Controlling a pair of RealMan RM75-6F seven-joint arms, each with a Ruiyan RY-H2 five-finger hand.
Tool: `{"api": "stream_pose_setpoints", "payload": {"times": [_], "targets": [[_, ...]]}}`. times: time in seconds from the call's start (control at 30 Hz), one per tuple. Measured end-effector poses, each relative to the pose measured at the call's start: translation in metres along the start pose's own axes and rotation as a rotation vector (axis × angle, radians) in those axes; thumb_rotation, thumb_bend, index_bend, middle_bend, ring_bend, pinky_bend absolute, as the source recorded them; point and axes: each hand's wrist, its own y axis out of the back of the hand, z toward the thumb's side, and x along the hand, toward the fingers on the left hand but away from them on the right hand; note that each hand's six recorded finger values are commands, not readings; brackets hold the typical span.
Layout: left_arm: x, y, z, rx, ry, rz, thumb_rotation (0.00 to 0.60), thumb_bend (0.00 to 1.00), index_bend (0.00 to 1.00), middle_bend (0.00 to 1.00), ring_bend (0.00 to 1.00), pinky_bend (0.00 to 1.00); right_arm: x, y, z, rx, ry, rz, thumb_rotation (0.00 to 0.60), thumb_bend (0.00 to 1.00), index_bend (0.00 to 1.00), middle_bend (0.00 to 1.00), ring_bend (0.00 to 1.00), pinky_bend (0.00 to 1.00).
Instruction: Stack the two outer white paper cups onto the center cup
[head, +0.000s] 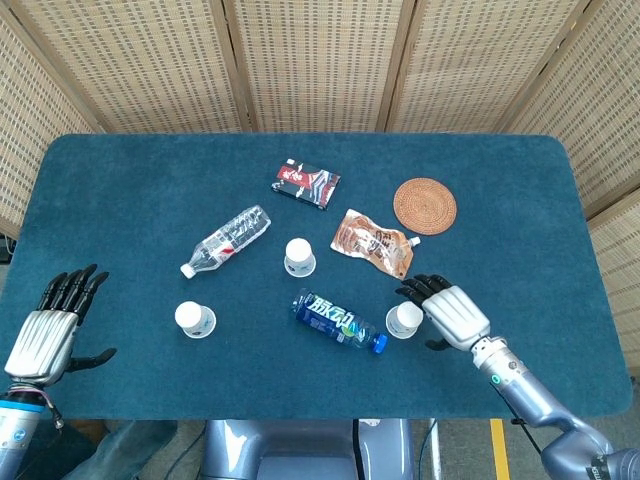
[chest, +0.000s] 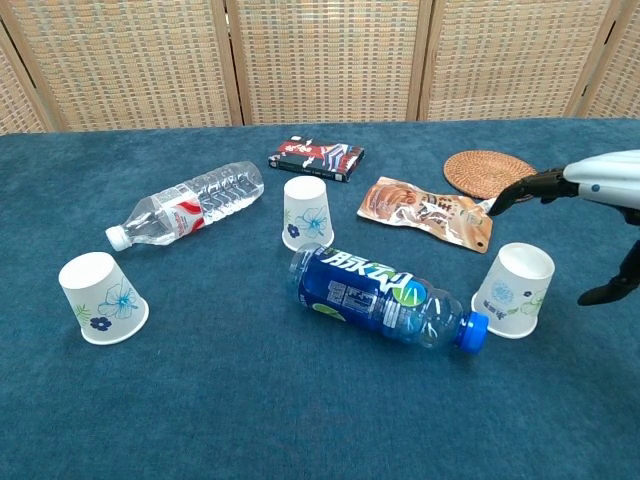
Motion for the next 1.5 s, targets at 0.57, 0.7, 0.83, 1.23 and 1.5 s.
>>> {"api": "stream_pose_setpoints", "payload": {"times": [0.57,0.7,0.83,1.23,1.5], "targets": [[-0.003,0.005,-0.003,-0.032,0.000,0.009,0.600,0.00,0.00,0.00,0.00,0.00,-0.033,-0.015,0.008,-0.010,-0.043,0.029,0.600,0.29,0.47,0.48,0.48,0.41],[-0.003,0.006,-0.004,-0.036,0.001,0.009,0.600,0.00,0.00,0.00,0.00,0.00,-0.037,-0.017,0.004,0.003,-0.059,0.023,0.600,0.37,0.53,0.53,0.52,0.48],[-0.002,0.007,-0.005,-0.041,0.002,0.007,0.600,0.00,0.00,0.00,0.00,0.00,-0.039,-0.014,0.003,-0.001,-0.066,0.011,0.600,0.42,0.55,0.55,0.54,0.54],[0.002,0.003,-0.008,-0.047,0.016,-0.021,0.600,0.00,0.00,0.00,0.00,0.00,-0.056,0.042,0.024,-0.011,-0.017,-0.112,0.600,0.49,0.54,0.55,0.54,0.54],[0.009,0.003,-0.013,-0.058,0.043,-0.023,0.600,0.00,0.00,0.00,0.00,0.00,-0.093,0.094,0.045,-0.023,-0.008,-0.174,0.600,0.51,0.54,0.55,0.54,0.54]]}}
